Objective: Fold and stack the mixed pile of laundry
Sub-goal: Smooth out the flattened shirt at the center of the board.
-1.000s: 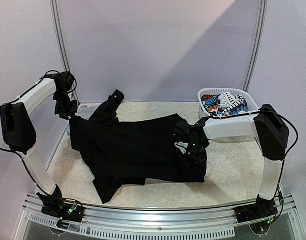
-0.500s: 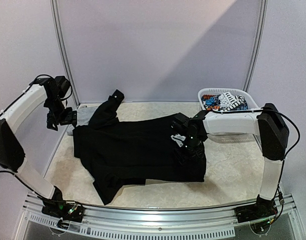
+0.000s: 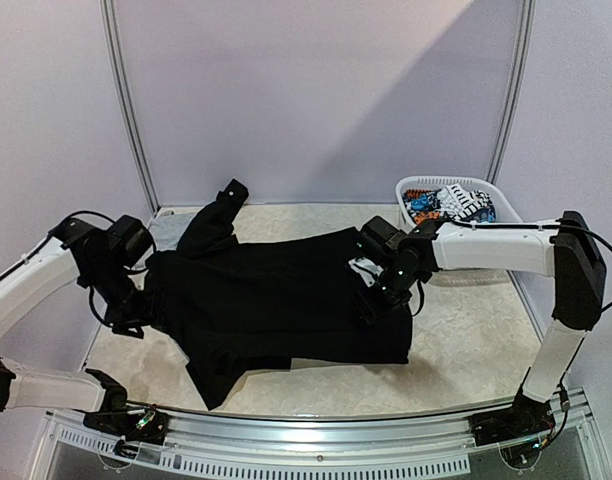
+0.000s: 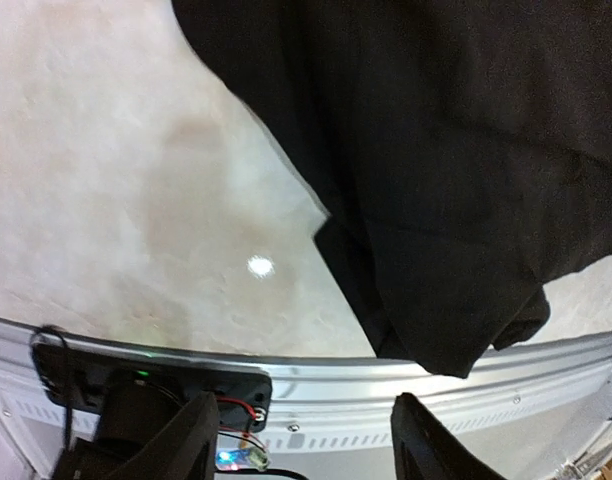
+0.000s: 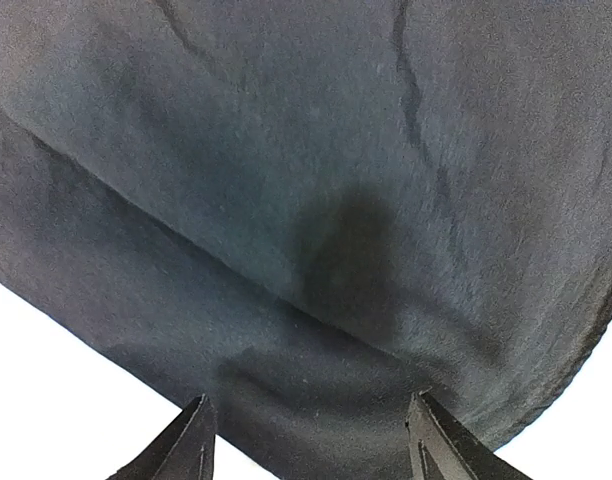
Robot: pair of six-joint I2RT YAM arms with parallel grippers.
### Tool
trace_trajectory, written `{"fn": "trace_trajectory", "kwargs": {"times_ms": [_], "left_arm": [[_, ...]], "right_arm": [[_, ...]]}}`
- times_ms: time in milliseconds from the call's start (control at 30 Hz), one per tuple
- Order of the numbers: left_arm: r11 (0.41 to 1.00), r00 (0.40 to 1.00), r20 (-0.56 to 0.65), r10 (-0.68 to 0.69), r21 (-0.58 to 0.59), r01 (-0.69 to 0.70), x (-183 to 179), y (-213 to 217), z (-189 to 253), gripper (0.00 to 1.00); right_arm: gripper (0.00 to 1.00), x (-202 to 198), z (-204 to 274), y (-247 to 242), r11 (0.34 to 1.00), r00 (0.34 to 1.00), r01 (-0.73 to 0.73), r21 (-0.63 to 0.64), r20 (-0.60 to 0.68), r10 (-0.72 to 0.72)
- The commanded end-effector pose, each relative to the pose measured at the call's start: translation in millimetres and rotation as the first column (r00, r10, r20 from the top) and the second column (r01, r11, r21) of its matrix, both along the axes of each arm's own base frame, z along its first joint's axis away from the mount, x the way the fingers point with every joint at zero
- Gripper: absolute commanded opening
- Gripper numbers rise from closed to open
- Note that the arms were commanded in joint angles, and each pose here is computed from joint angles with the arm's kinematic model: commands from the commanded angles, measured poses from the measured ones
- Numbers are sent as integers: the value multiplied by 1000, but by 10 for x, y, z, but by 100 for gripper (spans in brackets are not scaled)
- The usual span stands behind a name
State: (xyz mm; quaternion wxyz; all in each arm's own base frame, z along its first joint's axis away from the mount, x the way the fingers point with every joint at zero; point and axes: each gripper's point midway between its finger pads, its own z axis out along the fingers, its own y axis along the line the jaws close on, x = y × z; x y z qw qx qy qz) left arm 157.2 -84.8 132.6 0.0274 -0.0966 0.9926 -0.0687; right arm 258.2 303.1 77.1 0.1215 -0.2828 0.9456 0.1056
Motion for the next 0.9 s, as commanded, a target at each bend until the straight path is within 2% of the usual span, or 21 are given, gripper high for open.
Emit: {"fn": "trace_trajectory", "kwargs": {"times_ms": [0, 200, 400, 600, 733, 867], "left_arm": [[991, 991, -132, -14, -136, -4, -402, -304, -255, 57], [982, 989, -143, -29, -190, 2, -525, -458, -646, 46], [977, 998, -67, -5, -211, -9, -392, -549, -882, 46], [984, 998, -28, 64, -167, -68, -238, -510, -1068, 43], [994, 997, -33, 75, -79, -77, -217, -389, -1096, 42], [994, 997, -30, 75, -83, -77, -155, -434, -1149, 40]], "right_arm": [[66, 1, 67, 10, 999, 1000, 6, 42, 18, -7], [66, -29, 5, -80, 1000, 1000, 20, 7, 12, -21], [66, -86, 11, -169, 999, 999, 40, 0, 11, -40], [65, -125, 44, -254, 999, 999, 49, -10, 22, -49], [65, -141, 72, -297, 998, 998, 56, -10, 30, -56], [65, -147, 77, -302, 998, 998, 56, -10, 30, -55]]}}
